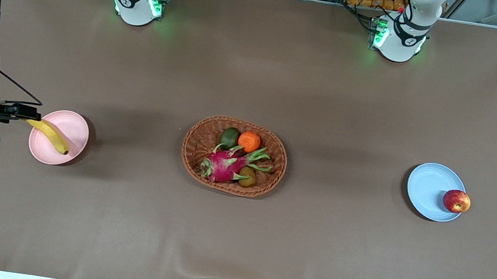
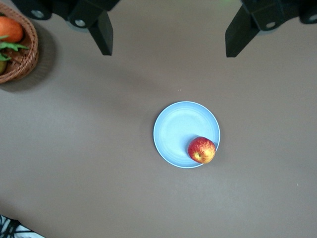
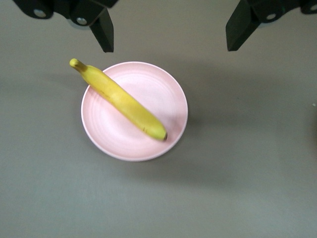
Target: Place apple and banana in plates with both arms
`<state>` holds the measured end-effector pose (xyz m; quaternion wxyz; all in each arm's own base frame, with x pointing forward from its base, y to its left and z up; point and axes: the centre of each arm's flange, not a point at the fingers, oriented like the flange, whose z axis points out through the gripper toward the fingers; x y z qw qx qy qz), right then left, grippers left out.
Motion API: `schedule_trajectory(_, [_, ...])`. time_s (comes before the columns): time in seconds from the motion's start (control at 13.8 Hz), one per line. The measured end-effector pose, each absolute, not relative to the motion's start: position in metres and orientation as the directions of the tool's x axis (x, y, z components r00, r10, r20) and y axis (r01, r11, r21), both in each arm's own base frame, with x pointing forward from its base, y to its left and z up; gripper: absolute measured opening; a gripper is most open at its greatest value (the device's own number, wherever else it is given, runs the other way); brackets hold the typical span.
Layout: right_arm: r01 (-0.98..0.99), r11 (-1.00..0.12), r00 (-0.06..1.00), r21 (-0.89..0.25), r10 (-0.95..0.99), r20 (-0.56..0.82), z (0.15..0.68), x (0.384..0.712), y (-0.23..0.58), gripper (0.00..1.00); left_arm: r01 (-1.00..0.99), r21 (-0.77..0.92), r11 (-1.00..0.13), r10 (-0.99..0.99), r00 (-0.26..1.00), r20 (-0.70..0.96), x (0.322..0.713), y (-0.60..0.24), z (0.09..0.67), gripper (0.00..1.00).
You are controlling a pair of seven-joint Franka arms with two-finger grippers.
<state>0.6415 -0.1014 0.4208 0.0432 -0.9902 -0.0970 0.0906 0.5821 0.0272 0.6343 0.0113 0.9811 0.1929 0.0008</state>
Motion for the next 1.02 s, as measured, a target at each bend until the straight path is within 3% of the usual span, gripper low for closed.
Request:
schedule_trajectory(0.29, [0.187, -0.979, 0.976, -0.079, 0.194, -0.100, 0.493, 0.630, -0.074, 1.00, 0.329, 0.018, -0.944, 0.330, 0.944, 0.030, 0.574, 0.023, 0.654, 1.00])
schedule_trajectory(0.65, [0.162, -0.984, 0.985, -0.073, 0.166, -0.051, 0.585, 0.585, -0.057, 1.00, 0.303, 0.009, -0.953, 0.303, 0.951, 0.058, 0.563, 0.009, 0.672, 1.00])
schedule_trajectory(1.02, [0.035, -0.997, 0.996, -0.075, 0.041, -0.083, 0.630, 0.539, -0.029, 1.00, 0.254, -0.018, -0.967, 0.252, 0.965, 0.068, 0.545, -0.003, 0.691, 1.00])
